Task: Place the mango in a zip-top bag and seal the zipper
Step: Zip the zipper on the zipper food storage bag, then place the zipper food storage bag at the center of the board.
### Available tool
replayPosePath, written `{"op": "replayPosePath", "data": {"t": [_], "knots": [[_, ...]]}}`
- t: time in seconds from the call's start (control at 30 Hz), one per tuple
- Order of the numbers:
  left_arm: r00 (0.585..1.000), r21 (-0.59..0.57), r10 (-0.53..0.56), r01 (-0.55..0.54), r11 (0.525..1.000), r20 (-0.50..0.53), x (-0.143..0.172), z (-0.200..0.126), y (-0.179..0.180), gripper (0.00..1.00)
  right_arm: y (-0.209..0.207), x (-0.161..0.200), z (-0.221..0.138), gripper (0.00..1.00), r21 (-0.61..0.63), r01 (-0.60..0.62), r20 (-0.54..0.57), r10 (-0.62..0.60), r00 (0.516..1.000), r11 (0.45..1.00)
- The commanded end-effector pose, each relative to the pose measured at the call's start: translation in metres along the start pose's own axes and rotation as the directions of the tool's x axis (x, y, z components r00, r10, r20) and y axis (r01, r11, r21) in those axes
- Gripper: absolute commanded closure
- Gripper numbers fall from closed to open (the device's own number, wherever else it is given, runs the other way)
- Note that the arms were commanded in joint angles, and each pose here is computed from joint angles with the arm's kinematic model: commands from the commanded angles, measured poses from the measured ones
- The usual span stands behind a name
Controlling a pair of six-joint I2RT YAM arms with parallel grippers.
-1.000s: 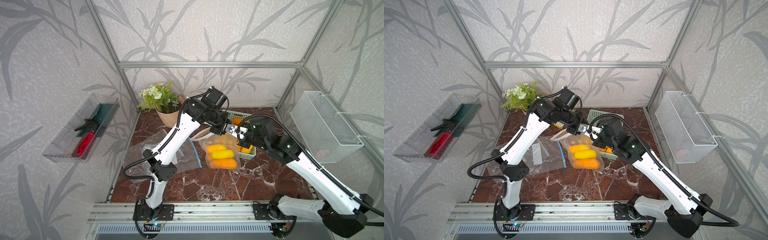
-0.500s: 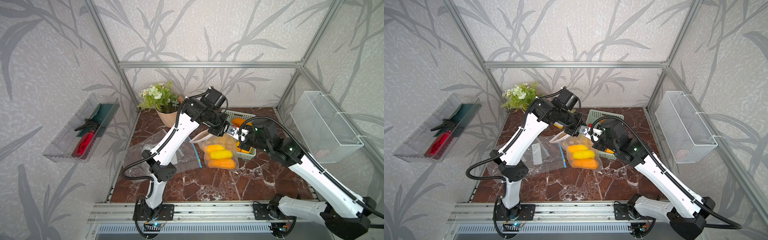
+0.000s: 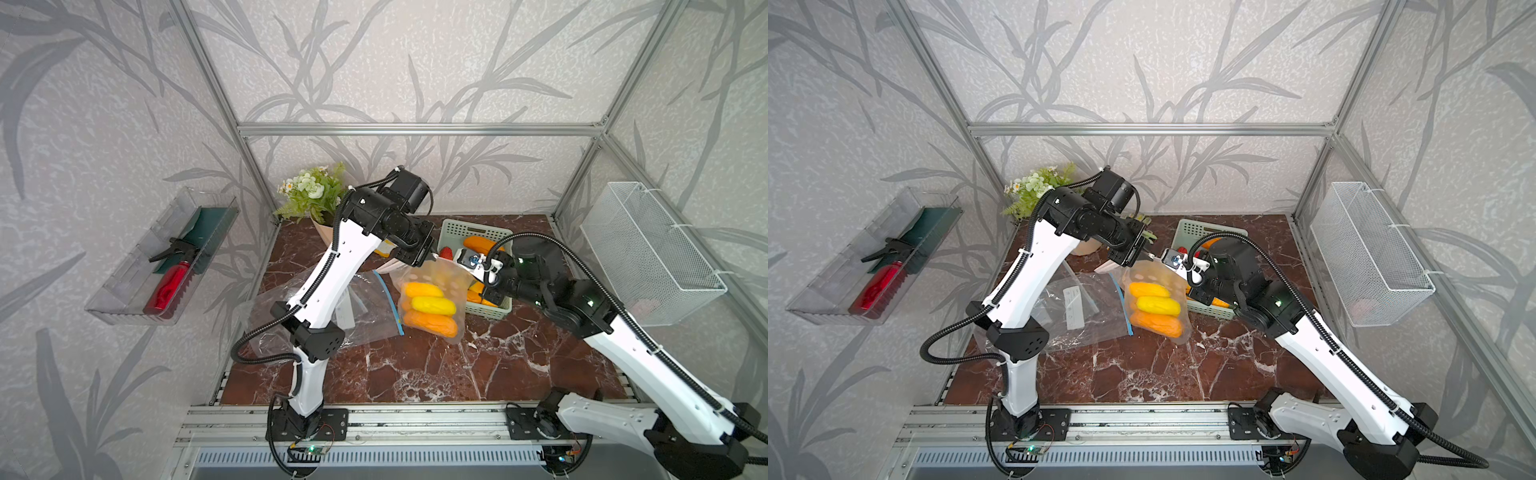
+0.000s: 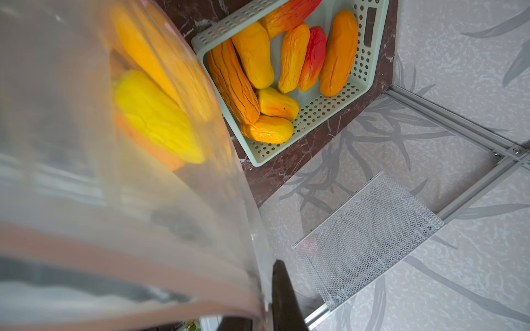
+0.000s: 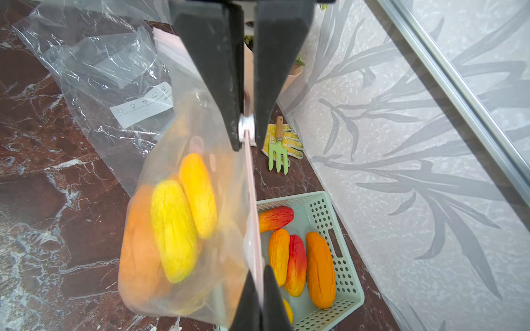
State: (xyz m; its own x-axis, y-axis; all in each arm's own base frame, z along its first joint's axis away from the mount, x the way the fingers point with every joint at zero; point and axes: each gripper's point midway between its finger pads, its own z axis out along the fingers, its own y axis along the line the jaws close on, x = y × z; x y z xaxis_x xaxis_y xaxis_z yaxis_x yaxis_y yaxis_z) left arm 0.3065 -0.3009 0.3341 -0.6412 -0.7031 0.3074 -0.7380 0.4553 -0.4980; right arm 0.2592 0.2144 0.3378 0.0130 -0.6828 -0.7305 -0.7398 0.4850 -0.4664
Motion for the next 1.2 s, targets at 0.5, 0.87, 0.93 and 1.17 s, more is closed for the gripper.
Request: {"op": "replayPosePath", "data": {"t": [0.5, 0.87, 0.93, 1.17], "knots": [[0.826, -0.171, 0.113, -0.02, 0.985, 0.552, -0.144, -0.081, 0.048, 1.0, -0.007, 0.005, -0.027, 1.0, 0.032, -0.099, 0.009, 0.098, 0.995, 0.995], [0.746, -0.148, 0.121, -0.03, 0.989, 0.655, -0.172, -0.112, 0.045, 1.0, 0.004, -0.014, -0.024, 1.0, -0.072, -0.11, 0.048, 0.113, 0.992, 0.991], [0.746, -0.111, 0.108, -0.047, 0.993, 0.657, -0.169, -0.115, 0.038, 1.0, 0.011, -0.024, -0.02, 1.0, -0.136, -0.133, 0.065, 0.143, 0.988, 0.982], [0.69, 0.05, 0.034, -0.101, 0.994, 0.723, -0.165, -0.152, 0.018, 1.0, 0.011, -0.069, 0.007, 1.0, -0.258, -0.26, 0.101, 0.294, 0.951, 0.93]]}}
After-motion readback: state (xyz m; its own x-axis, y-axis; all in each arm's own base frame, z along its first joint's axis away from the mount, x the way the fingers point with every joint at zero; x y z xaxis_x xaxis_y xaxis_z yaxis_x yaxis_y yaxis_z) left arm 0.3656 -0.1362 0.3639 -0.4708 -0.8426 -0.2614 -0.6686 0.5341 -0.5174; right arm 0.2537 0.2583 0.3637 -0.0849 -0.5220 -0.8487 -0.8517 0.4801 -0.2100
